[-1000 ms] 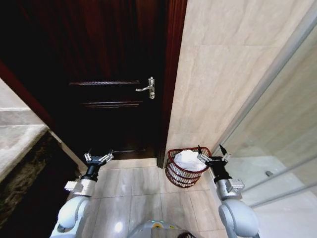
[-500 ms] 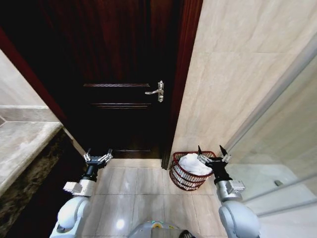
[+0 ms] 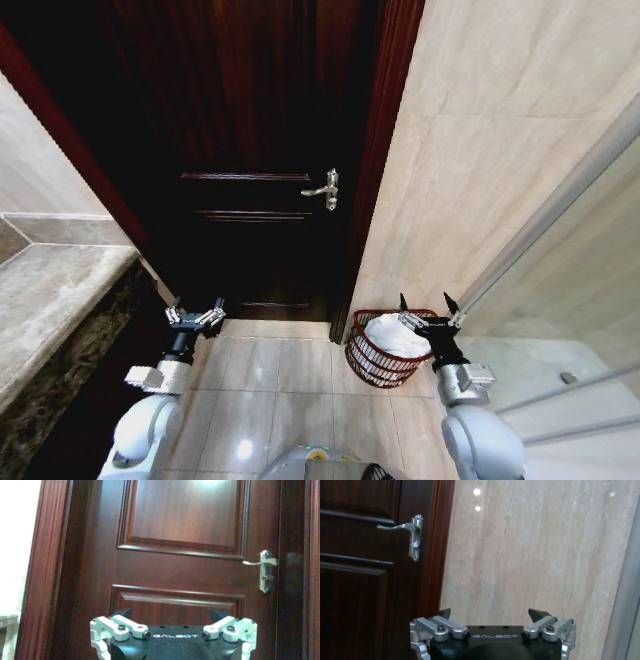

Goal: Discard the used towel into the hamper.

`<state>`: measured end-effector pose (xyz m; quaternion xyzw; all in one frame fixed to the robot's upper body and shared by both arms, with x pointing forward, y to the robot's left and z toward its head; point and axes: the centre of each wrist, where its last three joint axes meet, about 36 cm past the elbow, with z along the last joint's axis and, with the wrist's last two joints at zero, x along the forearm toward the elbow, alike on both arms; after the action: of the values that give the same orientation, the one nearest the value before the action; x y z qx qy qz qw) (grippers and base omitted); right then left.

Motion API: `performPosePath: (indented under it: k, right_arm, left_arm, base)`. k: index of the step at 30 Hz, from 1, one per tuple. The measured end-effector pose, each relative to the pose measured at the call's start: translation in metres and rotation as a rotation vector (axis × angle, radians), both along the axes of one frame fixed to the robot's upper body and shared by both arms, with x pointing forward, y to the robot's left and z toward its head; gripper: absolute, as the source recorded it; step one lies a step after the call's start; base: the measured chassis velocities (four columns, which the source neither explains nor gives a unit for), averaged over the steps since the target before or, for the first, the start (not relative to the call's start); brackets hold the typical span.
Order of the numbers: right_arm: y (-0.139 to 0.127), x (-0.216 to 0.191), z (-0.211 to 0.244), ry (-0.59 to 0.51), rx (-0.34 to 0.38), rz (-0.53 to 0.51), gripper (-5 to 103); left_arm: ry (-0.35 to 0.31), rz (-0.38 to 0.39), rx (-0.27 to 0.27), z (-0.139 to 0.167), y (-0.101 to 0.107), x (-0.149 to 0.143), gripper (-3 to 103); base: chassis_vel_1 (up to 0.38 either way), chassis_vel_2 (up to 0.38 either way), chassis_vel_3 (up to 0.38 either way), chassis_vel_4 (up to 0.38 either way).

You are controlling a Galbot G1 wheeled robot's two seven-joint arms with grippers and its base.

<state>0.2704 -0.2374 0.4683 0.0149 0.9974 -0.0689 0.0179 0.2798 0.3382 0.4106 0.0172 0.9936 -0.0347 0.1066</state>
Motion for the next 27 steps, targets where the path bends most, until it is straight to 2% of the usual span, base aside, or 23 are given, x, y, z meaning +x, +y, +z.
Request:
performPosePath:
  k: [12,27]
  right_arm:
    - [-0.0040,-0.0025,-0.0009,0.002,-0.004,-0.007,100]
    - [-0.0072,-0.0048,-0.0003,-0.002,0.001,-0.010,100]
  left_arm:
    - [0.004,0.009,0.025,-0.0011,-0.0029,0.0014,100]
    - [0.003,0.016,0.027,0.0010,-0.0030,0.0021,100]
  base:
    - [0.000,0.000,0.000,0.000]
    - [0.000,0.000,0.000,0.000]
